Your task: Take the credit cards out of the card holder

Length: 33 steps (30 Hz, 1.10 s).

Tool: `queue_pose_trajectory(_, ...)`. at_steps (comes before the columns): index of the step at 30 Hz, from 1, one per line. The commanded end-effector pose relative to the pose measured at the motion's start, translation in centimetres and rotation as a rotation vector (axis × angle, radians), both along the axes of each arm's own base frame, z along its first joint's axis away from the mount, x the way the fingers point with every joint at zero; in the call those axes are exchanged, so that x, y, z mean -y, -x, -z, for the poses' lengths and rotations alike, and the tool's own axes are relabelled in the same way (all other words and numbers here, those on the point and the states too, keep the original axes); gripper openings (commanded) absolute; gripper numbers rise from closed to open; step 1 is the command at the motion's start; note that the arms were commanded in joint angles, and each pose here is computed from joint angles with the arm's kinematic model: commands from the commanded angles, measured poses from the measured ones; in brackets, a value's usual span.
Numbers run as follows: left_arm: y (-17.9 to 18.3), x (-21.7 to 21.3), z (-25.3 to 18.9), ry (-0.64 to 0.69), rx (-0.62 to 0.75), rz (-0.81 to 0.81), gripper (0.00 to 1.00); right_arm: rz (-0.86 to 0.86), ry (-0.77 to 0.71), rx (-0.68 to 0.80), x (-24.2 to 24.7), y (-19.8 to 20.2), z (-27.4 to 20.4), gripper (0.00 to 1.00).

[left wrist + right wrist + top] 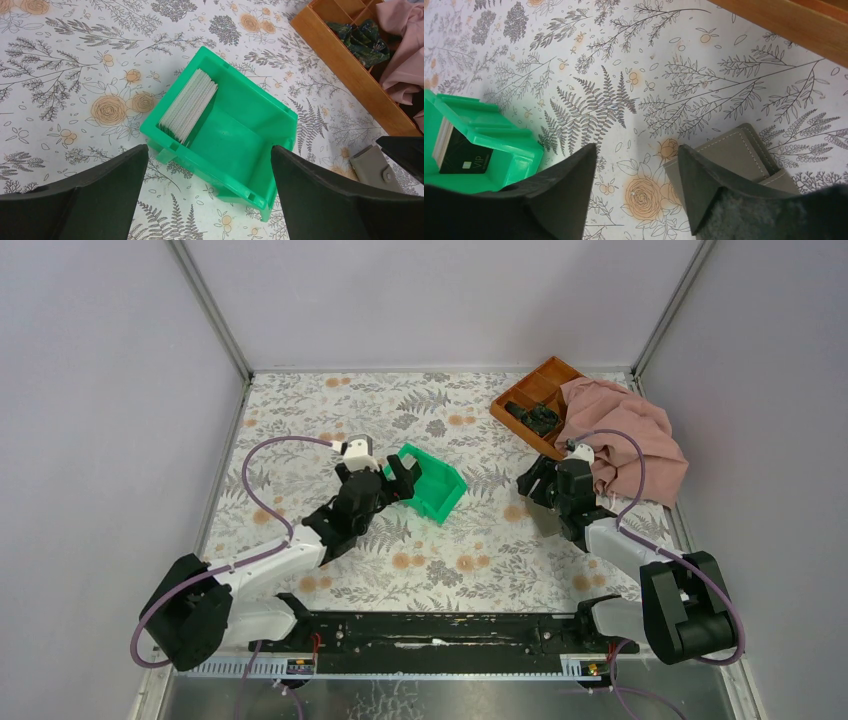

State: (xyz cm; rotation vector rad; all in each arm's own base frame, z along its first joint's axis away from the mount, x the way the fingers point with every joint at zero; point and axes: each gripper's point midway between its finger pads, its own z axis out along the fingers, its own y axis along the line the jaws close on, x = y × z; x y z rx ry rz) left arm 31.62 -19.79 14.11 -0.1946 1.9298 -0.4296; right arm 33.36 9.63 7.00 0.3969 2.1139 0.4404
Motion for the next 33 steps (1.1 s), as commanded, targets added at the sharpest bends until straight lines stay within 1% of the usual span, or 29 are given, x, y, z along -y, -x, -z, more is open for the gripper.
queue_pose_trajectory(1, -0.1, -0.3, -1.3, 0.029, 0.055, -0.018, 1.0, 0.007, 0.0, 0.044, 0.1, -0.8, -1.1, 0.73)
queue_pose_trajectory(3, 0.0, -0.4, -1.4, 0.03, 0.062, -0.017, 1.0, 0.008, 0.0, 0.045, 0.1, -0.8, -1.2, 0.77)
queue_pose_trajectory(7, 0.0, -0.5, -1.4, 0.026, 0.066, -0.018, 1.0, 0.014, 0.003, 0.043, 0.2, -0.8, -1.2, 0.77)
queue_pose_trajectory(9, 0.0, -0.5, -1.4, 0.027, 0.067, -0.018, 1.0, 0.018, 0.007, 0.042, 0.3, -0.8, -1.2, 0.75)
queue_pose_trajectory(10, 0.0, -0.5, -1.4, 0.026, 0.067, -0.02, 1.0, 0.02, 0.007, 0.041, 0.3, -0.8, -1.2, 0.69)
queue_pose_trajectory(11, 0.0, -0.5, -1.3, 0.025, 0.066, -0.021, 1.0, 0.024, 0.011, 0.041, 0.4, -0.8, -1.2, 0.6)
queue_pose_trajectory(12, 0.0, -0.6, -1.3, 0.023, 0.068, -0.021, 1.0, 0.029, 0.015, 0.04, 0.6, -0.7, -1.2, 0.47)
queue_pose_trajectory(13, 0.1, -0.6, -1.3, 0.022, 0.067, -0.02, 1.0, 0.042, 0.021, 0.043, 0.8, -0.7, -1.3, 0.3)
queue_pose_trajectory(14, 0.1, -0.6, -1.3, 0.02, 0.068, -0.016, 0.96, 0.058, 0.03, 0.043, 1.2, -0.6, -1.3, 0.12)
queue_pose_trajectory(15, 0.1, -0.5, -1.4, 0.019, 0.071, -0.009, 0.88, 0.072, 0.038, 0.046, 1.5, -0.5, -1.5, 0.01)
queue_pose_trajectory(16, 0.2, -0.3, -1.5, 0.023, 0.078, 0.004, 0.8, 0.085, 0.045, 0.052, 1.8, -0.4, -1.7, 0.0)
queue_pose_trajectory(18, 0.5, 0.2, -1.6, 0.023, 0.092, 0.052, 0.55, 0.092, 0.056, 0.072, 2.1, -0.3, -2.2, 0.0)
queue_pose_trajectory(19, 0.6, 0.4, -1.5, 0.025, 0.093, 0.066, 0.41, 0.082, 0.057, 0.082, 2.0, -0.3, -2.4, 0.01)
queue_pose_trajectory(20, 0.7, 0.6, -1.5, 0.026, 0.093, 0.078, 0.3, 0.063, 0.053, 0.094, 1.7, -0.4, -2.6, 0.08)
queue_pose_trajectory(22, 0.5, 0.9, -1.3, 0.015, 0.08, 0.083, 0.14, 0.017, 0.045, 0.12, 0.8, -0.4, -3.0, 0.27)
queue_pose_trajectory(24, 0.3, 1.0, -0.7, -0.004, 0.057, 0.085, 0.1, -0.025, 0.053, 0.129, 0.0, -0.4, -3.0, 0.43)
queue_pose_trajectory(25, 0.3, 1.1, -0.6, -0.011, 0.049, 0.083, 0.1, -0.04, 0.057, 0.131, -0.4, -0.4, -3.1, 0.52)
queue_pose_trajectory(26, 0.2, 1.1, -0.3, -0.017, 0.04, 0.081, 0.1, -0.049, 0.061, 0.128, -0.6, -0.4, -3.0, 0.57)
queue_pose_trajectory(27, 0.2, 1.1, -0.1, -0.02, 0.035, 0.082, 0.14, -0.054, 0.066, 0.126, -0.7, -0.5, -3.0, 0.62)
queue_pose_trajectory(28, 0.1, 1.2, 0.0, -0.021, 0.032, 0.083, 0.25, -0.057, 0.071, 0.122, -0.7, -0.5, -2.9, 0.64)
queue_pose_trajectory(29, 0.1, 1.2, 0.0, -0.021, 0.031, 0.084, 0.39, -0.061, 0.076, 0.118, -0.8, -0.5, -2.8, 0.64)
queue_pose_trajectory(30, 0.1, 1.2, 0.1, -0.021, 0.03, 0.083, 0.51, -0.066, 0.08, 0.118, -0.9, -0.5, -2.9, 0.64)
queue_pose_trajectory(31, 0.1, 1.2, 0.0, -0.02, 0.031, 0.081, 0.6, -0.072, 0.086, 0.115, -1.1, -0.5, -2.8, 0.61)
queue_pose_trajectory(32, 0.1, 1.1, 0.0, -0.021, 0.031, 0.079, 0.66, -0.071, 0.094, 0.112, -1.1, -0.5, -2.8, 0.55)
queue_pose_trajectory(33, 0.1, 1.1, 0.1, -0.023, 0.032, 0.079, 0.69, -0.067, 0.104, 0.107, -1.1, -0.5, -2.7, 0.47)
